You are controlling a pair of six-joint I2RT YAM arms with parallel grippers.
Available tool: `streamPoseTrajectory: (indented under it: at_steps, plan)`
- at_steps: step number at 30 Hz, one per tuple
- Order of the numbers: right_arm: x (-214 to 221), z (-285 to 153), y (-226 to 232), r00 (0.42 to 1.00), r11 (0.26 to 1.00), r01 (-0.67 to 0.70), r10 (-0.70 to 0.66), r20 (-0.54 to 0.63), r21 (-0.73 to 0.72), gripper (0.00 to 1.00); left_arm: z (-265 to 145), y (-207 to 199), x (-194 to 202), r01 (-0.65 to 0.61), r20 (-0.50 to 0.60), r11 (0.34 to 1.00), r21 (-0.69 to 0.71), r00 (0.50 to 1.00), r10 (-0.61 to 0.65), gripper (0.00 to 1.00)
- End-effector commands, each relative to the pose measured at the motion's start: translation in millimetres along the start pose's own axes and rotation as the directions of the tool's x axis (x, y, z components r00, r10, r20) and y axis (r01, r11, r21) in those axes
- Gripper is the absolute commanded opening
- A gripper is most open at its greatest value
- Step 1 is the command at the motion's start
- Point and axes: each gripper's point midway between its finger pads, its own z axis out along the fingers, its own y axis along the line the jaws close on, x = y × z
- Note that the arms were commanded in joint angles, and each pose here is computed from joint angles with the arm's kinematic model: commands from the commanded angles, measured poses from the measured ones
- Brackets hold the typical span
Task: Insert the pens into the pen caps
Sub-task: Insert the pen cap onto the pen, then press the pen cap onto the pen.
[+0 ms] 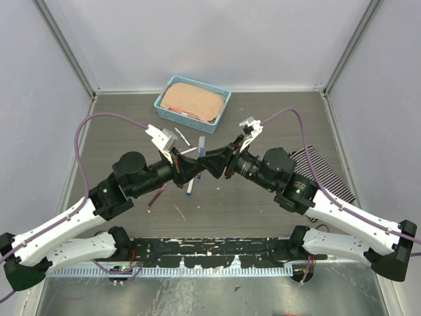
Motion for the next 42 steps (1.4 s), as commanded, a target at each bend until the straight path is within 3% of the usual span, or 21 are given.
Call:
streamPoseTrajectory:
  at_steps: [1, 7, 12, 18, 28, 40, 42]
  plan:
    - [-34, -13, 22, 0.995, 0.996, 0.069, -0.064, 0.078, -0.061, 0.55, -7, -10, -34, -0.005, 0.1, 1.0, 0.018, 0.995, 0.003, 0.0]
    - [-71, -22, 14, 0.985, 0.996, 0.071, -0.079, 0.151, 0.056, 0.78, -10, -12, -33, -0.01, 0.093, 1.0, 0.028, 0.996, 0.008, 0.0]
    - [-98, -22, 2, 0.98, 0.981, 0.021, -0.058, 0.19, 0.192, 0.79, -10, -22, -29, -0.028, 0.062, 0.996, 0.086, 0.998, 0.023, 0.0]
    - [-102, -8, 28, 0.987, 0.995, 0.045, -0.057, 0.148, 0.087, 0.75, -9, -29, -26, -0.031, 0.046, 0.991, 0.129, 0.999, 0.026, 0.0]
    - [-76, 11, 30, 0.997, 0.997, 0.059, -0.061, 0.042, 0.048, 0.53, -9, -34, -21, -0.034, 0.025, 0.987, 0.159, 0.999, 0.03, 0.0]
    - [-46, 16, 26, 0.993, 0.993, 0.116, -0.116, -0.036, 0.0, 0.01, -5, -38, -34, -0.024, 0.04, 0.987, 0.157, 0.999, 0.018, 0.0]
    - [-36, 17, 22, 0.99, 0.991, 0.132, -0.133, -0.053, -0.01, 0.0, -3, -40, -41, -0.023, 0.051, 0.987, 0.158, 0.999, 0.015, 0.0]
